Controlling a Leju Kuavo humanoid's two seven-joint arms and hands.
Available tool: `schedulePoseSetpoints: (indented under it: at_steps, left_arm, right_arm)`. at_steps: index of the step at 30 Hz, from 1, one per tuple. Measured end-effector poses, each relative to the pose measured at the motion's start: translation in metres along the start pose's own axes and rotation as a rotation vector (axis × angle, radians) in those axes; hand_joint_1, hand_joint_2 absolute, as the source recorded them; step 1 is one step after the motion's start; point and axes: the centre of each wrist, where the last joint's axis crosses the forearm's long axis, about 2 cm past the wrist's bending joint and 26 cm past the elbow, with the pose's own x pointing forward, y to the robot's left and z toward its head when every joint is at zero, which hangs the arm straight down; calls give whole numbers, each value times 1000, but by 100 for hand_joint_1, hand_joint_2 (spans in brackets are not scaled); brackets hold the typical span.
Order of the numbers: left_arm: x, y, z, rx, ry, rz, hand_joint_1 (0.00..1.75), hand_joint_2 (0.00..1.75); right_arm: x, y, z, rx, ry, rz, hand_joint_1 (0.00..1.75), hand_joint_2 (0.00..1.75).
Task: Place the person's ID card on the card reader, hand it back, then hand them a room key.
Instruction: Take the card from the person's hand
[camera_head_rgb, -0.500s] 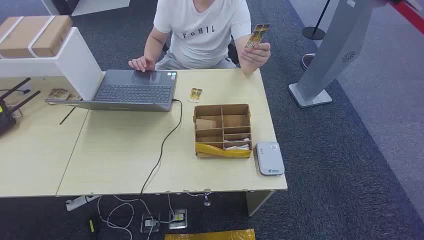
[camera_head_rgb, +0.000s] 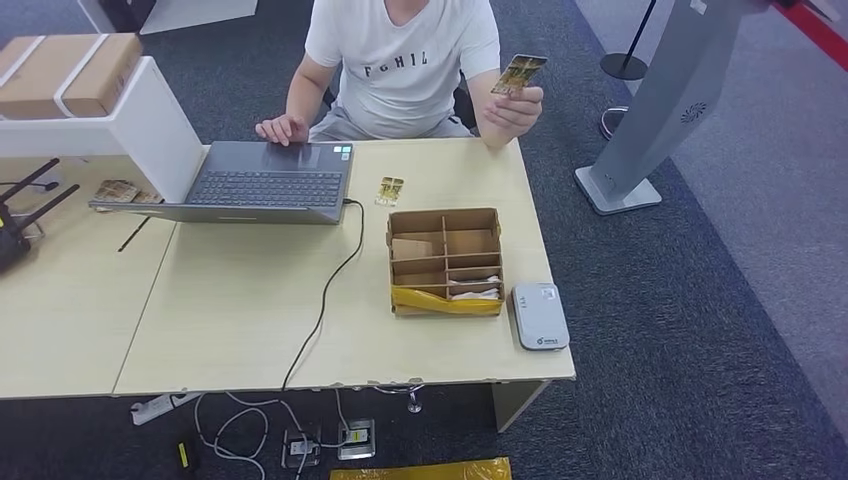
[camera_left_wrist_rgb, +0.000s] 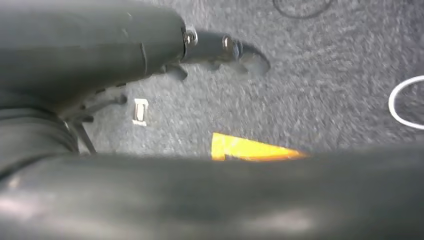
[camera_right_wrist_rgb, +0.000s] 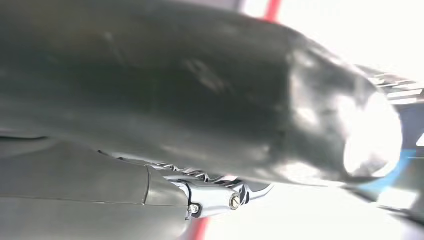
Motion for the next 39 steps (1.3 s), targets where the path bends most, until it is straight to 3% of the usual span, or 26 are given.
schedulePoseSetpoints:
  at_steps: [5, 12, 16, 20, 22, 24, 26, 28, 32, 39]
  left_arm:
    - [0, -2, 0, -7, -1, -3, 0, 0]
    - [0, -2, 0, -18, -4, -15, 0, 0]
    - [1, 0, 0, -23, -10, -25, 0, 0]
    - [3, 3, 0, -30, -21, -43, 0, 0]
    - [5, 6, 0, -36, -30, -55, 0, 0]
    - [9, 9, 0, -39, -45, -66, 0, 0]
    - [14, 10, 1, -40, -60, -72, 0, 0]
    - [15, 11, 1, -42, -67, -76, 0, 0]
    - [10, 13, 0, -43, -61, -90, 0, 0]
    - [9, 15, 0, -49, -65, -109, 0, 0]
  right_arm:
    - [39, -12, 10, 2, -319, -71, 0, 0]
    - [73, -25, 13, -3, -453, -231, 0, 0]
    - [106, -27, -13, 2, -476, -320, 0, 175]
    - [160, -18, -49, 49, -454, -418, 0, 175]
    - [215, -8, -73, 135, -506, -541, 0, 175]
    - [283, -2, -91, 267, -640, -635, 0, 175]
    - [340, -2, -93, 377, -763, -631, 0, 175]
    - [378, -5, -84, 430, -820, -584, 0, 175]
    - [413, -9, -66, 494, -954, -503, 0, 175]
    - [436, -12, -32, 661, -1189, -293, 0, 175]
